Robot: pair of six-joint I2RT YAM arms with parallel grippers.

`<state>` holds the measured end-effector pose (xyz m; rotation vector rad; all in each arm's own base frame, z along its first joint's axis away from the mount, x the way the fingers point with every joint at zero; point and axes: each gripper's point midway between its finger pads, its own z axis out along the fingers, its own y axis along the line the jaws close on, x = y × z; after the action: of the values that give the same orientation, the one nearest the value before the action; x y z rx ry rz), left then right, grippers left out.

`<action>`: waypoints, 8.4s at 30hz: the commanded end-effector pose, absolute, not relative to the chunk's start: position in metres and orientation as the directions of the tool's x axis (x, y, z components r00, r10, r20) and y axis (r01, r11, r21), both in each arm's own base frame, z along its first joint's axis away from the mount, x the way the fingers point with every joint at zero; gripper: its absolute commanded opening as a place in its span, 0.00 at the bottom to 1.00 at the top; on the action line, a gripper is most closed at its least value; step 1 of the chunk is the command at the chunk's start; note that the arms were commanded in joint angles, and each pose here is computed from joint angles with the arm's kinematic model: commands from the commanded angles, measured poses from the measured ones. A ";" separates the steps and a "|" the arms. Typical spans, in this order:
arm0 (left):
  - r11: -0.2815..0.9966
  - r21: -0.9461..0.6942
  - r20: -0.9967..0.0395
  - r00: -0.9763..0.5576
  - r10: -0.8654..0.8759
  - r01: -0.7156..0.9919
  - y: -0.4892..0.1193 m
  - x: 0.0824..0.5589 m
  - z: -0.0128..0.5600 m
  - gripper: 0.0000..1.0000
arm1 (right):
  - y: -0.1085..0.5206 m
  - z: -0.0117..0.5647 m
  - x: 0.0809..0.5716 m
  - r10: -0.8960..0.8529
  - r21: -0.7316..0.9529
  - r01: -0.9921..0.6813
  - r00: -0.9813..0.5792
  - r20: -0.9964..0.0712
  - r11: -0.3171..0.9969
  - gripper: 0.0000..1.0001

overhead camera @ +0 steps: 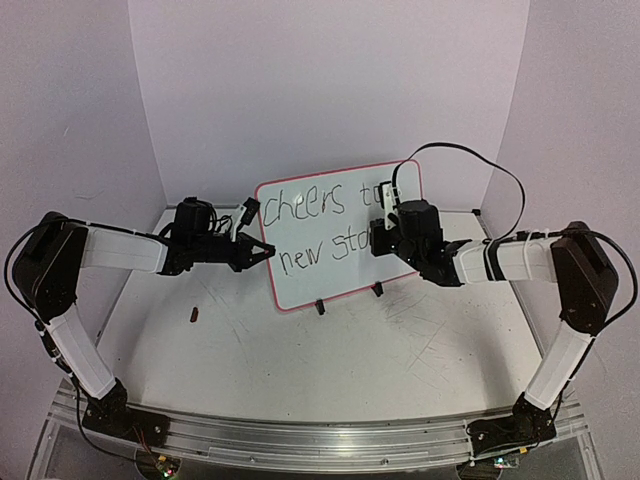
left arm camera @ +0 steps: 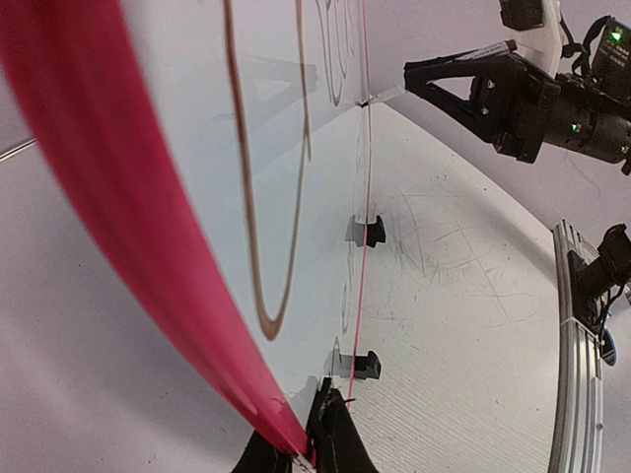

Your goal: Write a sentence on the whiteboard

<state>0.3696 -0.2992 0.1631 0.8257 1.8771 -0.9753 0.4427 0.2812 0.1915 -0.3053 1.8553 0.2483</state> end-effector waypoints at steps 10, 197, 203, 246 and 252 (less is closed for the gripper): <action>0.595 -0.143 -0.917 -0.332 0.221 0.791 -0.283 0.403 0.164 0.00 | 0.283 0.187 0.438 -0.047 0.068 -0.363 -0.299 -0.953 0.929 0.00; 0.588 -0.140 -0.918 -0.326 0.224 0.797 -0.283 0.400 0.168 0.00 | 0.228 0.244 0.425 0.090 0.155 -0.346 -0.196 -0.976 0.926 0.00; 0.585 -0.148 -0.915 -0.335 0.225 0.797 -0.283 0.399 0.165 0.00 | 0.220 0.227 0.445 0.098 0.178 -0.342 -0.238 -0.966 0.923 0.00; 0.585 -0.140 -0.919 -0.325 0.223 0.799 -0.283 0.399 0.169 0.00 | 0.219 0.180 0.459 0.074 0.147 -0.238 -0.293 -0.953 0.960 0.00; 0.587 -0.136 -0.920 -0.322 0.225 0.798 -0.283 0.399 0.169 0.00 | 0.210 0.178 0.463 0.078 0.136 -0.181 -0.294 -0.952 0.974 0.00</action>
<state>0.3696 -0.2999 0.1642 0.8403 1.8776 -0.9708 0.4597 0.2200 0.1813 -0.1360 1.8496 0.3088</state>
